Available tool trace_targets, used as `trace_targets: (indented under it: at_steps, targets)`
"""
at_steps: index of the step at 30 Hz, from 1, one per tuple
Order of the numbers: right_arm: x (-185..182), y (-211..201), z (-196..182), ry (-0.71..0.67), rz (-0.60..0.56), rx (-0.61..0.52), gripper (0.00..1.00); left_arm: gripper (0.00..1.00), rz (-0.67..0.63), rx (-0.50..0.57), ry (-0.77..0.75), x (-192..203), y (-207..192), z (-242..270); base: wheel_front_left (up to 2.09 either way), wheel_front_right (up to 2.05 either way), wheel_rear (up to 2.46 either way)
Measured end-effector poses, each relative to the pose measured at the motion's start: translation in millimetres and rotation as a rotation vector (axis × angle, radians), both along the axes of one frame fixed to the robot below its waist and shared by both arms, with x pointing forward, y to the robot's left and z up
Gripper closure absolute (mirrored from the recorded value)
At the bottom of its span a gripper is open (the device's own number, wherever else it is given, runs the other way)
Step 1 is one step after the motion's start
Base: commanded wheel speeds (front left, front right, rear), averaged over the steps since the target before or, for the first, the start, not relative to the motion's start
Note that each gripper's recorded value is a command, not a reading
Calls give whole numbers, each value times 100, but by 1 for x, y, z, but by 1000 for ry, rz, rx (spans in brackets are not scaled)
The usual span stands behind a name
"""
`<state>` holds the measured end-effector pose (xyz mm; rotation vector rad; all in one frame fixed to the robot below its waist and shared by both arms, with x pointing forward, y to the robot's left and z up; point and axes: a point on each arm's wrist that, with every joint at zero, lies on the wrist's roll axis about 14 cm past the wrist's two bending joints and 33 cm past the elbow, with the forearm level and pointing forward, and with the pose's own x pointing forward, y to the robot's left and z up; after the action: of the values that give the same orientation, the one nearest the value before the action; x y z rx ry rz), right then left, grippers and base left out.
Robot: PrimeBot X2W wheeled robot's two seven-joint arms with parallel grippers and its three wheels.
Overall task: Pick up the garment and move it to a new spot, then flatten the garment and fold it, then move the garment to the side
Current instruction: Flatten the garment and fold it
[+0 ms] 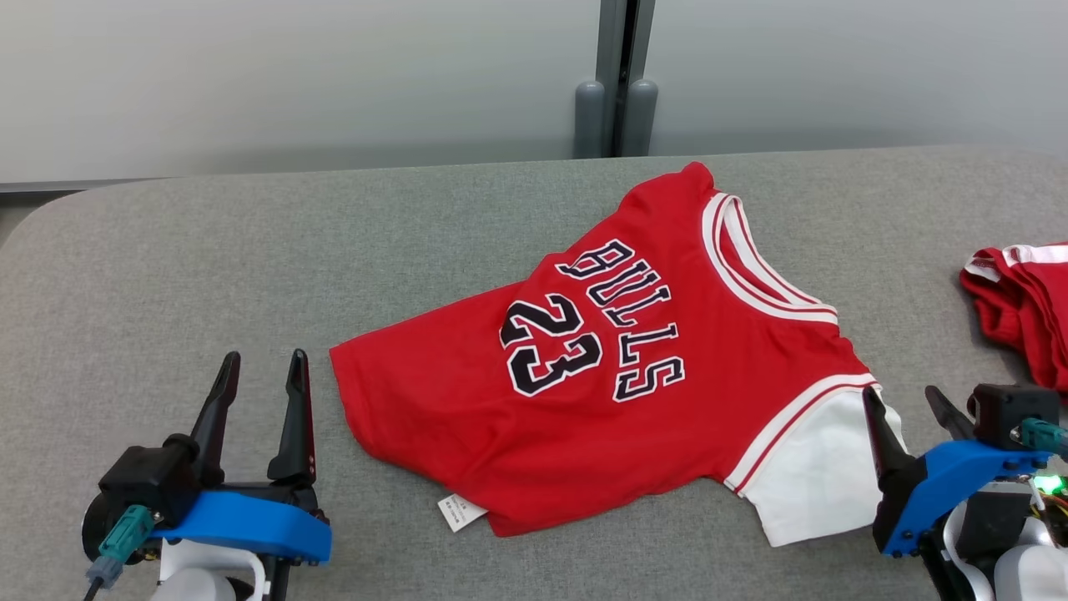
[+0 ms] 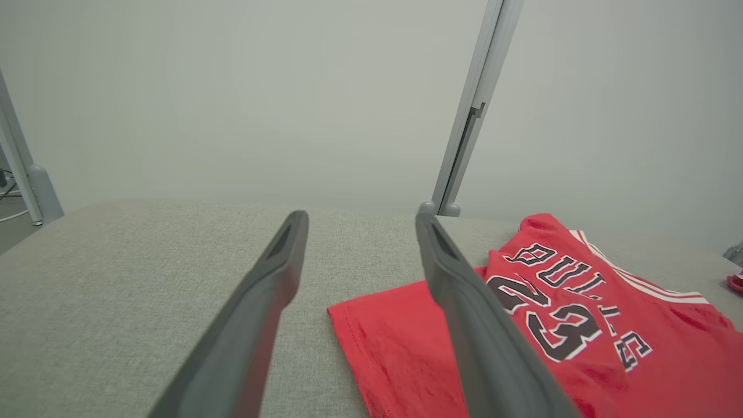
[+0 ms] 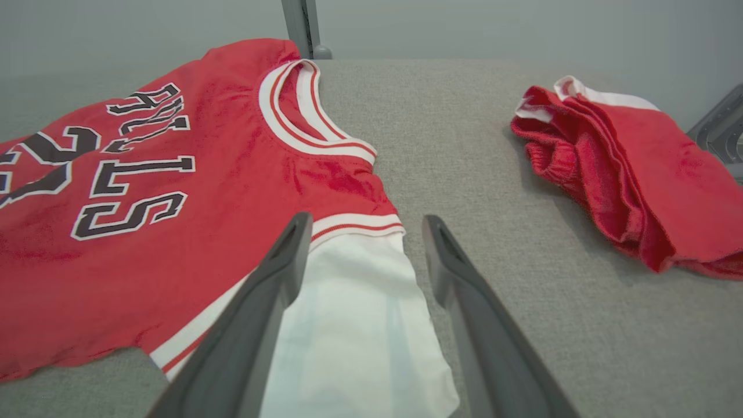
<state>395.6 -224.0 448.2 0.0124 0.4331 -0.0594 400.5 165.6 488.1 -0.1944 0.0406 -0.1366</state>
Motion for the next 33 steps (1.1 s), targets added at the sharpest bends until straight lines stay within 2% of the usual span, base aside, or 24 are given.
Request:
trace_targets:
  at_steps: [5,9,18,30,31,32,33]
  targets:
    - [5,10,20,-145,15,49,0,0,14,0,27,-8,4,-6,0,0,0]
    - [-1,18,22,-184,29,82,0,0,6,-5,97,-14,4,-19,0,0,0]
    - [-9,42,26,-211,90,127,0,0,-65,5,428,-2,-15,-80,0,0,0]
    - [-15,35,33,-241,67,131,0,0,-49,-34,778,9,-30,-138,0,0,0]
    - [-15,34,34,-246,64,131,0,71,-53,-33,790,9,-32,-139,0,0,0]
    - [-15,34,36,-250,63,135,0,100,-63,-33,786,10,-34,-138,0,0,0]
    - [-15,34,38,-260,61,147,0,100,-85,-47,781,11,-38,-136,0,0,0]
